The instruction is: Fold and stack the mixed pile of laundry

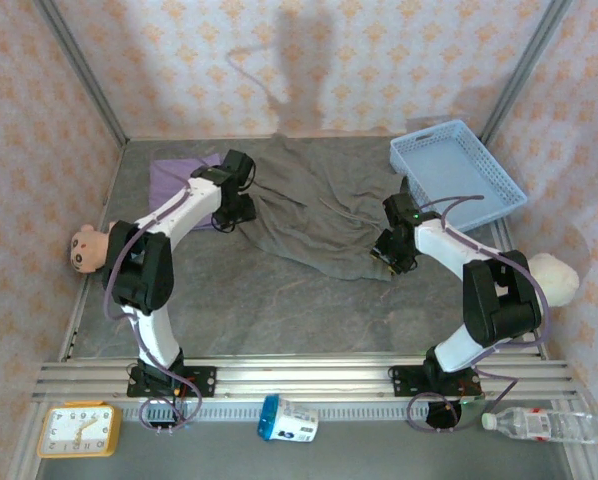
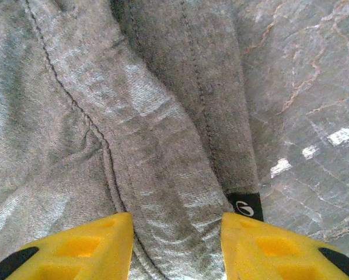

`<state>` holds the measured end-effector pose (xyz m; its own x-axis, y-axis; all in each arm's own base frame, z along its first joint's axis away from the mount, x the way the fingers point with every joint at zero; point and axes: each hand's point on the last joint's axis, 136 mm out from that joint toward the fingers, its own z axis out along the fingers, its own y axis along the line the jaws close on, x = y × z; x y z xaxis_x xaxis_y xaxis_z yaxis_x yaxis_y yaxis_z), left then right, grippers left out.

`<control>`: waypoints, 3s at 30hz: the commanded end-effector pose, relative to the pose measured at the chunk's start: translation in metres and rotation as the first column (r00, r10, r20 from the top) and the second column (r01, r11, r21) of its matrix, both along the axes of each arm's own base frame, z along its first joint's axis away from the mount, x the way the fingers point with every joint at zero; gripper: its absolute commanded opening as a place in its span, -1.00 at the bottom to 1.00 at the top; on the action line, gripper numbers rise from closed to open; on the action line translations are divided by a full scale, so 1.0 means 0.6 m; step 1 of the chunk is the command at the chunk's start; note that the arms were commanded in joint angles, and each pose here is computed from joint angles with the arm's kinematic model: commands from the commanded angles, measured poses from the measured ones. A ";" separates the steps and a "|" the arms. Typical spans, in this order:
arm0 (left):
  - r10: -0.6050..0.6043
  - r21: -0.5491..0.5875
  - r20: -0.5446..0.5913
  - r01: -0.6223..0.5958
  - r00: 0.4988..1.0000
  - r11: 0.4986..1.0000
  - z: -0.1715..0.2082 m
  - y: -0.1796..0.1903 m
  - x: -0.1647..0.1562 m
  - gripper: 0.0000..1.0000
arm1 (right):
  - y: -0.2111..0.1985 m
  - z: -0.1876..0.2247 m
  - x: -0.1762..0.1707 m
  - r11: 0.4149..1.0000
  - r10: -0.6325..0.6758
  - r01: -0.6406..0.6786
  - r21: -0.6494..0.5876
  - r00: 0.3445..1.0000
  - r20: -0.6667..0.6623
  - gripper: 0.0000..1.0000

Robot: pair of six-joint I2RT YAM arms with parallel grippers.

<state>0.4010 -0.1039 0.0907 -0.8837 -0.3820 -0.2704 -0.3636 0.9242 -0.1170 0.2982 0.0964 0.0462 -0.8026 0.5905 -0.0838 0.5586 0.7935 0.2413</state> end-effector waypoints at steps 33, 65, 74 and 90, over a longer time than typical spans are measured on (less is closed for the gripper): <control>0.134 0.050 -0.150 -0.127 0.980 0.991 -0.063 0.037 -0.205 0.25 | -0.042 0.036 -0.072 1.000 -0.027 0.026 0.014 0.998 0.050 0.06; 0.247 -0.062 -0.152 -0.259 0.957 0.964 -0.141 0.015 -0.164 -0.82 | -0.033 -0.070 -0.065 0.998 -0.006 0.003 -0.063 0.999 -0.046 -0.64; 0.205 -0.048 -0.159 -0.215 0.966 0.976 -0.098 0.033 -0.222 -1.00 | -0.040 -0.031 -0.145 0.996 0.041 -0.050 -0.070 0.991 -0.131 -1.00; 0.317 -0.131 0.180 -0.297 0.931 0.946 0.094 0.075 -0.240 -1.00 | 0.027 0.131 -0.183 0.964 -0.073 0.061 0.258 0.997 0.037 -1.00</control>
